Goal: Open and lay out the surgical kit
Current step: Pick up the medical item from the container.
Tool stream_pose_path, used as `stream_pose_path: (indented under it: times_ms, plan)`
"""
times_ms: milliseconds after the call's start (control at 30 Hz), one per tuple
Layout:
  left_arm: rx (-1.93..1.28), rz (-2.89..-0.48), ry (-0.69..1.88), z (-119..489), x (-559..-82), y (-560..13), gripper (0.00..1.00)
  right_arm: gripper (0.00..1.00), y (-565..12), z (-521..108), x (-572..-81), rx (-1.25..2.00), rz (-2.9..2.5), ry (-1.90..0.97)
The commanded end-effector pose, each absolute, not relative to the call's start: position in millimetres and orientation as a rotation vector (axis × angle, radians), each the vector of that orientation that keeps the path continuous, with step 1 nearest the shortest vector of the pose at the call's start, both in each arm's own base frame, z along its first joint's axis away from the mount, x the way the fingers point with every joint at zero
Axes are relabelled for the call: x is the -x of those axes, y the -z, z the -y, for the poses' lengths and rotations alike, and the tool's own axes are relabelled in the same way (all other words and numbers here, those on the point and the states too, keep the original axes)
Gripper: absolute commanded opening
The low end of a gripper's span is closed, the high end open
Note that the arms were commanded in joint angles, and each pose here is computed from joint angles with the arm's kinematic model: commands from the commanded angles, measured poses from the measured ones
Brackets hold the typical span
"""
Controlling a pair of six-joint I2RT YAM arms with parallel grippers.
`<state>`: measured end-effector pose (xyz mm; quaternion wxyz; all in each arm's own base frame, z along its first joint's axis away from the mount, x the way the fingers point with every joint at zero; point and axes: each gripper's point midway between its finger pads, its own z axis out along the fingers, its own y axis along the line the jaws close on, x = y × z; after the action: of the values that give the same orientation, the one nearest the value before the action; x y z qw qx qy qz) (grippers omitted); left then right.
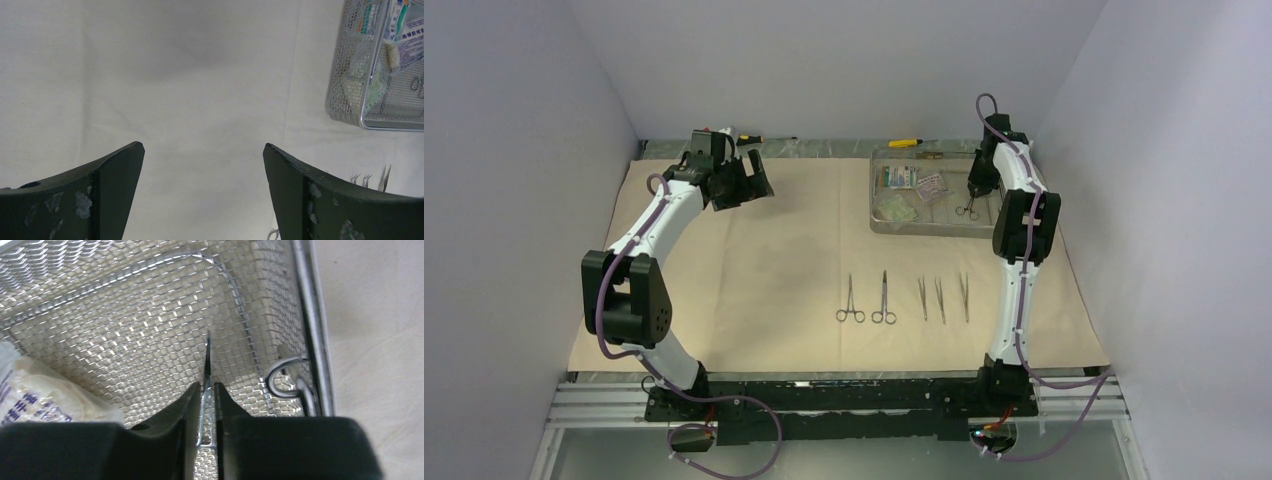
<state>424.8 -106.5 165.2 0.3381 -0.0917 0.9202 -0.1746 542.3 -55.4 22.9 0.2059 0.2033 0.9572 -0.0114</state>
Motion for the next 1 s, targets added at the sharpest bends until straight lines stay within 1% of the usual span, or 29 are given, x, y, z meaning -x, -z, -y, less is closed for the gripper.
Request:
stream_pose_path:
  times_ms: [0, 67, 100, 233, 367, 500, 633, 867, 967]
  plan:
    - [0.237, -2.366, 0.484, 108.8, -427.1, -177.4, 0.95, 0.11, 24.5, 55.5, -504.4, -0.605, -2.864, 0.060]
    - [0.237, -2.366, 0.487, 109.3, -427.6, -177.2, 0.95, 0.02, 29.5, 56.5, -497.5, -0.609, -2.886, 0.076]
    - [0.238, -2.366, 0.487, 109.3, -427.5, -177.0, 0.95, 0.00, 29.3, 57.1, -496.5, -0.608, -2.884, 0.085]
    - [0.231, -2.368, 0.495, 110.6, -427.9, -177.2, 0.95, 0.00, 1.7, 62.1, -511.3, -0.584, -2.784, 0.096]
    - [0.220, -2.366, 0.499, 111.4, -428.4, -178.8, 0.95, 0.00, -47.2, 63.0, -538.5, -0.558, -2.621, 0.052]
    - [0.218, -2.359, 0.494, 110.5, -428.1, -180.5, 0.95, 0.00, -98.7, 61.8, -552.1, -0.557, -2.491, 0.012]
    - [0.216, -2.358, 0.486, 109.3, -427.1, -180.7, 0.95, 0.00, -127.6, 58.1, -555.3, -0.552, -2.437, -0.024]
    - [0.212, -2.355, 0.485, 109.0, -426.3, -182.1, 0.95, 0.00, -160.3, 49.5, -550.0, -0.544, -2.383, -0.091]
    - [0.214, -2.356, 0.480, 108.0, -424.1, -183.2, 0.95, 0.00, -174.4, 32.8, -545.8, -0.534, -2.366, -0.182]
